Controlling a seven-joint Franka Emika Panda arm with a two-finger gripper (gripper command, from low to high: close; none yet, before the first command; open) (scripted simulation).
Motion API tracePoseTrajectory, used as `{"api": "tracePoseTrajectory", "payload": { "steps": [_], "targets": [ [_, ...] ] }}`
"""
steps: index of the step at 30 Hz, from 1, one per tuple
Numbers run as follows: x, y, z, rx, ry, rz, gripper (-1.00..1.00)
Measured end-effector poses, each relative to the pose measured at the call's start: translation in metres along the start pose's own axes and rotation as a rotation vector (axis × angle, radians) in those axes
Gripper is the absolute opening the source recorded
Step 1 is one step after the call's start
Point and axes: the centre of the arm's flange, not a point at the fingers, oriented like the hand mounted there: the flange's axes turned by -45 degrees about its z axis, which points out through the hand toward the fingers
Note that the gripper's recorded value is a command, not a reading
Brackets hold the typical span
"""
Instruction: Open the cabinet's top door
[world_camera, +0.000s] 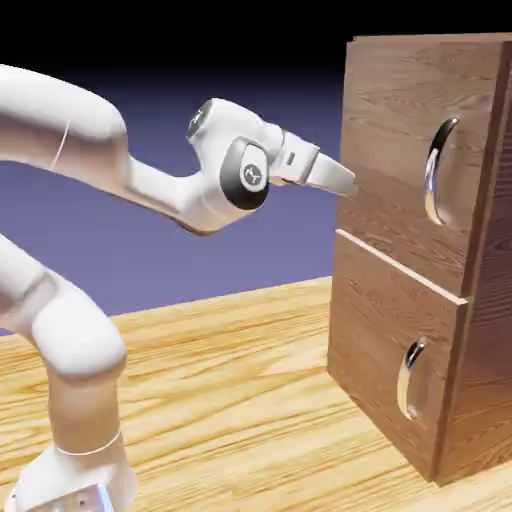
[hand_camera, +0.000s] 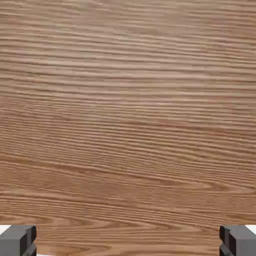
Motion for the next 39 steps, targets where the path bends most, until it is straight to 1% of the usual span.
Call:
{"api": "tracePoseTrajectory", "payload": {
  "steps": [9,19,29,39],
  "targets": [
    [0.02,0.015,-0.023,0.004,0.135,0.001,0.0],
    [0.027,0.045,-0.038,0.008,0.262,0.012,0.0],
    [0.018,0.091,-0.038,0.008,0.358,0.031,0.0],
    [-0.004,0.148,-0.022,0.002,0.417,0.054,0.0]
  ]
}}
